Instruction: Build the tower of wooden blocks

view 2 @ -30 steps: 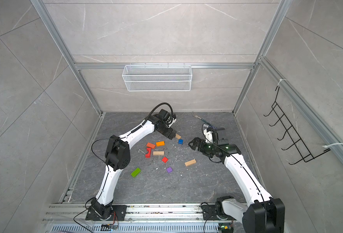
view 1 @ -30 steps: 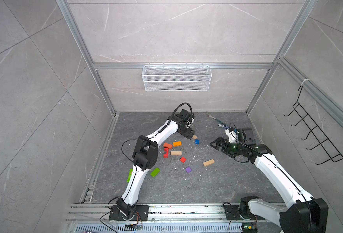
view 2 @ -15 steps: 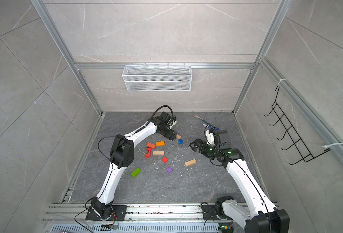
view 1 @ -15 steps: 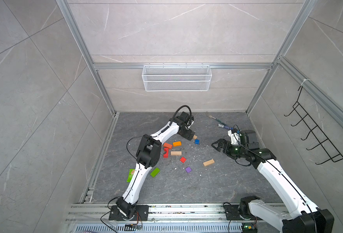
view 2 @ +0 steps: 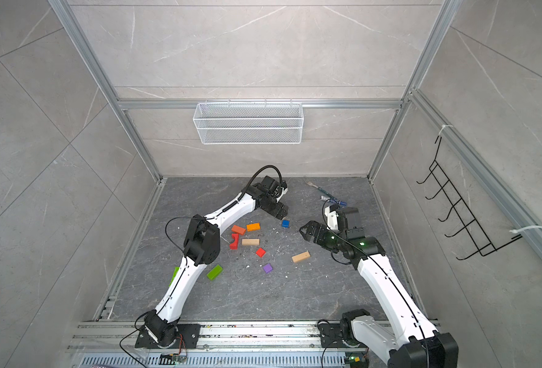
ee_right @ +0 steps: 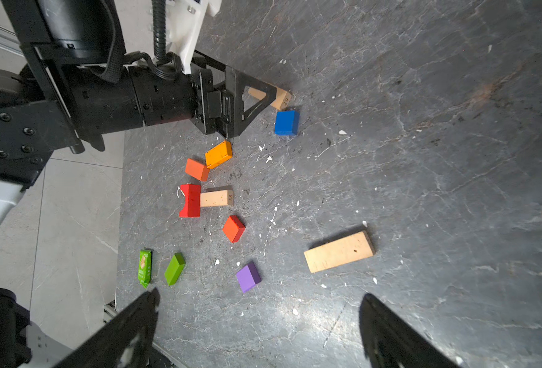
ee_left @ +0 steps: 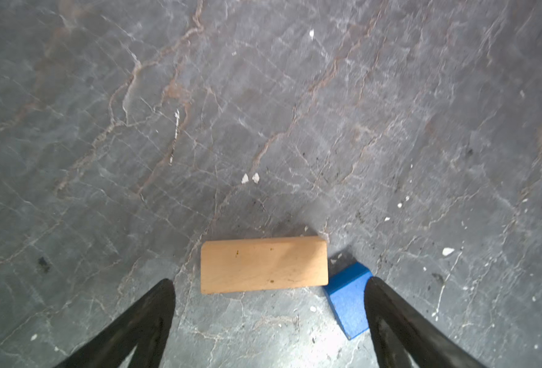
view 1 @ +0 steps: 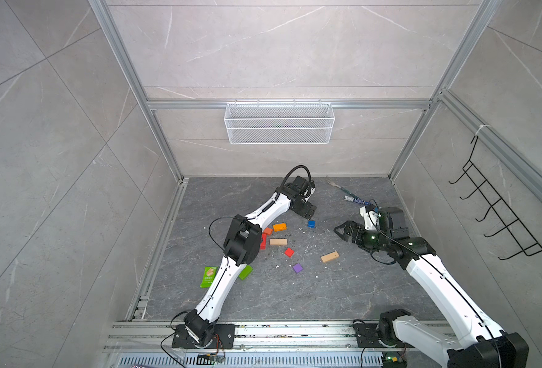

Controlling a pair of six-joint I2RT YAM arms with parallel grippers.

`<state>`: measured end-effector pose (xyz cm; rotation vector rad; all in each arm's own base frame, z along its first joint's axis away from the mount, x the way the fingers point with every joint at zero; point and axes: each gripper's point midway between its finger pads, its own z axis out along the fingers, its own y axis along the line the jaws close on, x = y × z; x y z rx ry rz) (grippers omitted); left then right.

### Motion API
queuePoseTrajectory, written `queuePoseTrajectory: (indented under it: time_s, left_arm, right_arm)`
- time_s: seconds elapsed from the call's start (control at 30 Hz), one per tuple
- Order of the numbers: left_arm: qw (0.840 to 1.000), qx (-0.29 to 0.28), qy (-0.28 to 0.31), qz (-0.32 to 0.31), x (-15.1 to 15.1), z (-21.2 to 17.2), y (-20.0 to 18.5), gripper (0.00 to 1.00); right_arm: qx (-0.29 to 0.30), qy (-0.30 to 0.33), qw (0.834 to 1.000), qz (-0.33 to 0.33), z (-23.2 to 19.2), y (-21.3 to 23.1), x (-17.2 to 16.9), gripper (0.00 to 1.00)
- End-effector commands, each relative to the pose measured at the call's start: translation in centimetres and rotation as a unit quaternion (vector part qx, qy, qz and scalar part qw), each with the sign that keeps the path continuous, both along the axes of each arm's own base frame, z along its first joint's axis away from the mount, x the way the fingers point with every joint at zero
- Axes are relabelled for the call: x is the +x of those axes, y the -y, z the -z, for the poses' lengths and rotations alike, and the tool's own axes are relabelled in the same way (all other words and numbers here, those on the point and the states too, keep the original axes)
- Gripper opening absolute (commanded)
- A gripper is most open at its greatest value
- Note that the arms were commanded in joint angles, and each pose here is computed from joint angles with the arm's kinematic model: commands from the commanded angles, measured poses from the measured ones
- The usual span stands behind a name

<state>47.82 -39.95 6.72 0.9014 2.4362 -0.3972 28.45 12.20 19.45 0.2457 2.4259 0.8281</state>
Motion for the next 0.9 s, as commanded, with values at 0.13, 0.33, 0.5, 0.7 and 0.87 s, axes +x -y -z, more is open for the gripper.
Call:
queuePoseTrajectory:
  time_s: [0.13, 0.33, 0.5, 0.7, 0.87]
  left_arm:
    - [1.0, -0.004, -0.001, -0.002, 0.5, 1.8, 0.9, 0.92]
    - [1.0, 0.024, 0.01, -0.006, 0.3, 2.9, 0.9, 0.91]
    - [1.0, 0.023, 0.01, -0.006, 0.4, 3.0, 1.0, 0.9]
    - [1.0, 0.025, 0.006, -0.01, 0.2, 3.1, 0.9, 0.82]
    - [0.999, 0.03, 0.004, -0.017, 0.1, 3.1, 0.4, 0.74]
  right_arm:
    - [-0.01, -0.001, 1.0, 0.0, 0.5, 0.1, 0.0, 0.99]
    - [-0.007, -0.008, 1.0, -0.007, 0.9, -0.1, -0.1, 0.99]
    - [-0.012, -0.01, 1.0, -0.009, 1.1, -0.1, -0.2, 0.99]
    - [-0.017, -0.015, 1.0, -0.005, 1.6, 0.2, -0.5, 0.99]
    - [-0.035, -0.025, 0.999, -0.002, 2.3, 0.7, -0.7, 0.99]
